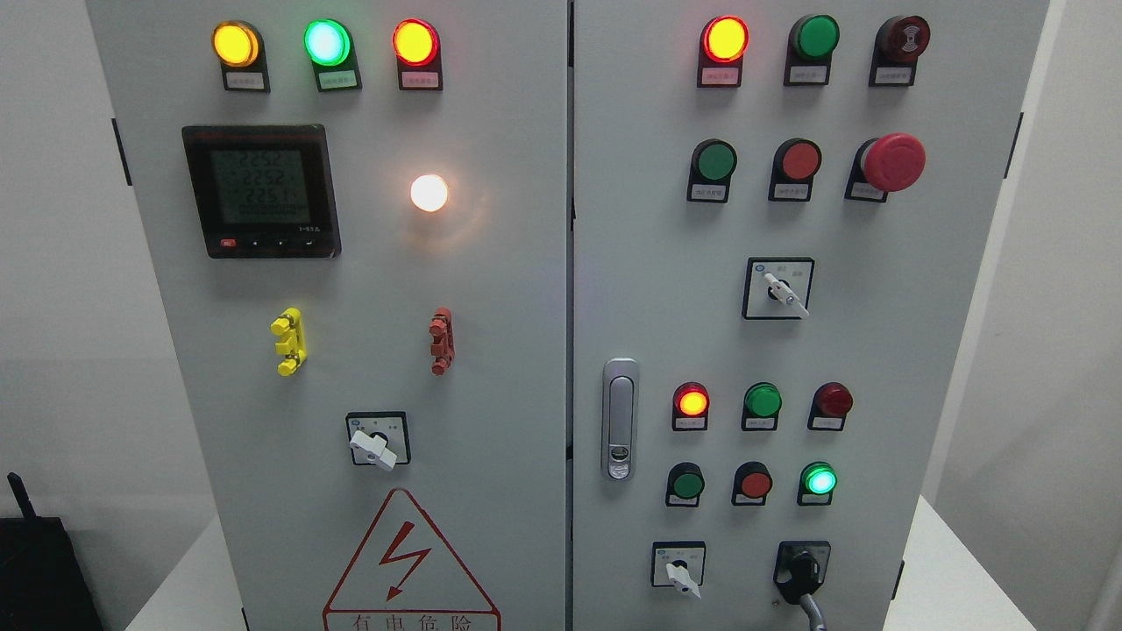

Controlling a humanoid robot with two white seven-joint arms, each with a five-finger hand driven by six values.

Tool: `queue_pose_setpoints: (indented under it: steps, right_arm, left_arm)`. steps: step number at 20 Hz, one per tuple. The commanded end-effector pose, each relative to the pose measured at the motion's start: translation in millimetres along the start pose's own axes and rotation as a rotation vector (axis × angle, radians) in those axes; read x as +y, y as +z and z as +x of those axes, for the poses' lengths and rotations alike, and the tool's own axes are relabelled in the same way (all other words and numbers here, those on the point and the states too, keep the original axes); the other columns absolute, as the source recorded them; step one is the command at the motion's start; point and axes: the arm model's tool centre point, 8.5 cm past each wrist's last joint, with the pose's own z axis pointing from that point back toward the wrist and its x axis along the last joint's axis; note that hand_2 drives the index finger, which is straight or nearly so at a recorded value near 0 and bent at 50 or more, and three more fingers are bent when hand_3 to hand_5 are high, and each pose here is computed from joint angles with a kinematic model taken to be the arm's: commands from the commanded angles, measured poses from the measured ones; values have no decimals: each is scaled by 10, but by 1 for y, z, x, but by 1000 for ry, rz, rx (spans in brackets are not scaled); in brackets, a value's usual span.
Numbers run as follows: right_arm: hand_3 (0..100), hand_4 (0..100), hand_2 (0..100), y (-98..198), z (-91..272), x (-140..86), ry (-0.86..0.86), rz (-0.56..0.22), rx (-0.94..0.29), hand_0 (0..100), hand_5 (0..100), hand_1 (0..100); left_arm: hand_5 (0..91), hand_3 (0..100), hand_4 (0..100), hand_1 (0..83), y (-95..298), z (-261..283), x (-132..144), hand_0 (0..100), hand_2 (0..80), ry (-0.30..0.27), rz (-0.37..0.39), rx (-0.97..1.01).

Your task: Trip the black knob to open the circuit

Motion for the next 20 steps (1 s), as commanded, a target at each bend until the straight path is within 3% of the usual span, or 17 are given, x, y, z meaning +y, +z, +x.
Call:
queue_pose_setpoints:
  steps: [1, 20]
  right_arm:
    - [1000, 1000, 120, -5, 25, 25, -41, 84, -87, 0, 1000, 101]
    - [1000, 1000, 122, -4, 23, 18, -37, 65, -79, 1, 1000, 106]
  left_arm:
    - [0, 0, 0, 389, 0, 2, -1, 120, 0, 3, -1, -6]
    - [0, 0, 0, 389, 0, 2, 0, 120, 0, 3, 0, -6]
